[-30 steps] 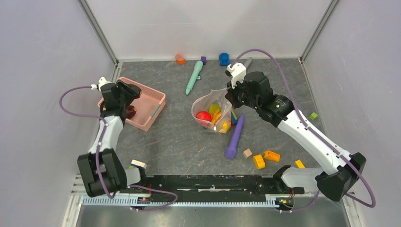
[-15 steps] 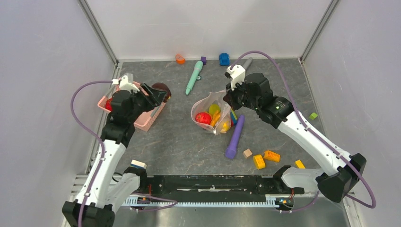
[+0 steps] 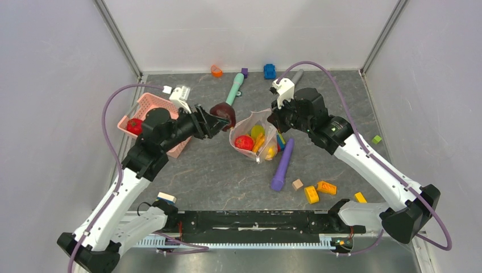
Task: Place the food in the zip-top bag and seal the zipper
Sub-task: Place the fake fruit in the zipper food storage bag.
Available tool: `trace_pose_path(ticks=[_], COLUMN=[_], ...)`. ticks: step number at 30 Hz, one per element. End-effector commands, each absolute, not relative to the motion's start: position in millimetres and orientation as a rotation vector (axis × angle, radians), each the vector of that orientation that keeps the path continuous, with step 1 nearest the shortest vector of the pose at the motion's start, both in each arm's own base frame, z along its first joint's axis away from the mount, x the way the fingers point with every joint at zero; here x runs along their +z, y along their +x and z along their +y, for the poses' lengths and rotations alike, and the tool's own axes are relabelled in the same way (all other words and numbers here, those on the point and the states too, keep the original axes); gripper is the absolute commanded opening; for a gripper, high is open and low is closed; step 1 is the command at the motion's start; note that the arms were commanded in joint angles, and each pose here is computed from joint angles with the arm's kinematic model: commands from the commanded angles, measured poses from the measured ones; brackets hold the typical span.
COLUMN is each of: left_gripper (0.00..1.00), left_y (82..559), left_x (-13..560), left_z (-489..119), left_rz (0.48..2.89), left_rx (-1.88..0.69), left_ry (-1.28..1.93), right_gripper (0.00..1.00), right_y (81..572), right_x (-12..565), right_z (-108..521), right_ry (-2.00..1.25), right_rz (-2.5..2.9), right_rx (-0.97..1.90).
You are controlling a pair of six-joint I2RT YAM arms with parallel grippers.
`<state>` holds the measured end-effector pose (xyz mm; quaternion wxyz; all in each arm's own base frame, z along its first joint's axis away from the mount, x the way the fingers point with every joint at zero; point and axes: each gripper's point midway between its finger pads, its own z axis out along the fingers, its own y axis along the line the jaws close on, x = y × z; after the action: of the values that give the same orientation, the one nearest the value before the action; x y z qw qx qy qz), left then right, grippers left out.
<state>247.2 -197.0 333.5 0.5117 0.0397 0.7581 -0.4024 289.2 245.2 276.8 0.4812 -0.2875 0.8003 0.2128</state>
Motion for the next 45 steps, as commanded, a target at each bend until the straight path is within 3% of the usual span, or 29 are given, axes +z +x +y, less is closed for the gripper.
trace_pose_path(ticks=[1, 10, 16, 24, 36, 45], left_gripper=[0.07, 0.11, 0.27, 0.3, 0.34, 0.4], left_y=[227.0, 203.9, 179.1, 186.4, 235.3, 237.0], left_x=[364.4, 371.1, 342.6, 304.0, 254.7, 248.9], left_z=[-232.5, -266.7, -285.5, -297.3, -262.9, -268.1], left_rz=[1.708, 1.673, 1.722, 1.832, 2.026, 2.044], left_rx=[-1.074, -1.159, -1.148, -1.064, -0.628, -0.631], left_ry=[0.319, 0.475, 0.65, 0.653, 0.459, 0.466], right_gripper=[0.0, 0.0, 0.0, 0.0, 0.0, 0.0], right_y=[289.7, 290.8, 290.5, 289.9, 289.8, 289.5], right_x=[294.1, 293.3, 295.5, 296.0, 294.3, 294.4], right_z=[243.9, 243.1, 243.2, 241.9, 241.1, 241.9], right_ry=[-0.68, -0.682, -0.676, -0.672, -0.674, -0.677], right_rz=[1.895, 1.896, 1.893, 1.896, 1.899, 1.899], right_rx=[0.531, 0.521, 0.526, 0.522, 0.517, 0.522])
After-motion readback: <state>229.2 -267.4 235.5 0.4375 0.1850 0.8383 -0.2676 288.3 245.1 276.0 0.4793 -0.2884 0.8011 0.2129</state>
